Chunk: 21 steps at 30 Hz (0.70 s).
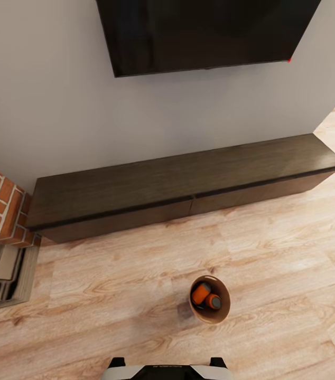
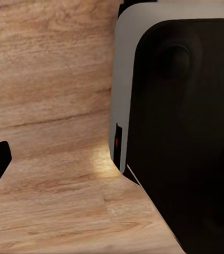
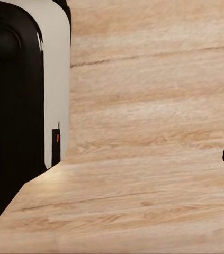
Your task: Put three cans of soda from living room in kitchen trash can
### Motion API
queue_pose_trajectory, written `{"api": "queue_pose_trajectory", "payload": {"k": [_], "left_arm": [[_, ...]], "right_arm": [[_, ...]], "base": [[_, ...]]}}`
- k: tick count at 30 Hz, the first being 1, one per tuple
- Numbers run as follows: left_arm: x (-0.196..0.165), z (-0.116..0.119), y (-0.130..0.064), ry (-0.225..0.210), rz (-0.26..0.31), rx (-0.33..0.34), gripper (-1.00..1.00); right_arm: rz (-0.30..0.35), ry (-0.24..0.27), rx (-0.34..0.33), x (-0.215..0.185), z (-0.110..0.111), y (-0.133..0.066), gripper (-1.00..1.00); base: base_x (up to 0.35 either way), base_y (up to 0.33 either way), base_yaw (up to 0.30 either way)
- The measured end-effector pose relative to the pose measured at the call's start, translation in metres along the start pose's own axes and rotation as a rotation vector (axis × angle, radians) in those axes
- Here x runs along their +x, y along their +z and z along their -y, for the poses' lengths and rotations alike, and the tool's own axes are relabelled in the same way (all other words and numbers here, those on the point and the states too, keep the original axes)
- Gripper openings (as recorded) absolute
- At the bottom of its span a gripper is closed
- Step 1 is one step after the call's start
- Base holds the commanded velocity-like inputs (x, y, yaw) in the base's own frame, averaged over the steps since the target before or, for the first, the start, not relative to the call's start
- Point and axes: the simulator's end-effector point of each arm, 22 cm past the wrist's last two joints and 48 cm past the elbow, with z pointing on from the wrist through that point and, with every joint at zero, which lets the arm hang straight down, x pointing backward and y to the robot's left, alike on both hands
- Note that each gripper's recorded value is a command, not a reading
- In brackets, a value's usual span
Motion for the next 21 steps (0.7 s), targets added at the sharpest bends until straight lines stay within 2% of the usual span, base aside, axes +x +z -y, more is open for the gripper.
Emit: {"api": "queue_pose_trajectory", "payload": {"k": [5,10,21], "left_arm": [[-0.001,0.003,-0.006,0.000,0.008,0.003,1.00],[0.001,0.010,-0.011,0.000,0.012,0.012,1.00],[0.043,0.018,-0.024,-0.001,-0.011,-0.031,1.00]], "right_arm": [[-0.013,0.000,0.013,0.011,-0.006,-0.007,1.00],[-0.033,-0.038,0.008,0.022,-0.018,-0.012,1.00],[-0.064,-0.057,0.018,0.042,-0.051,-0.024,1.00]], "base": [[0.000,0.000,0.000],[0.000,0.000,0.000],[0.000,0.000,0.000]]}}
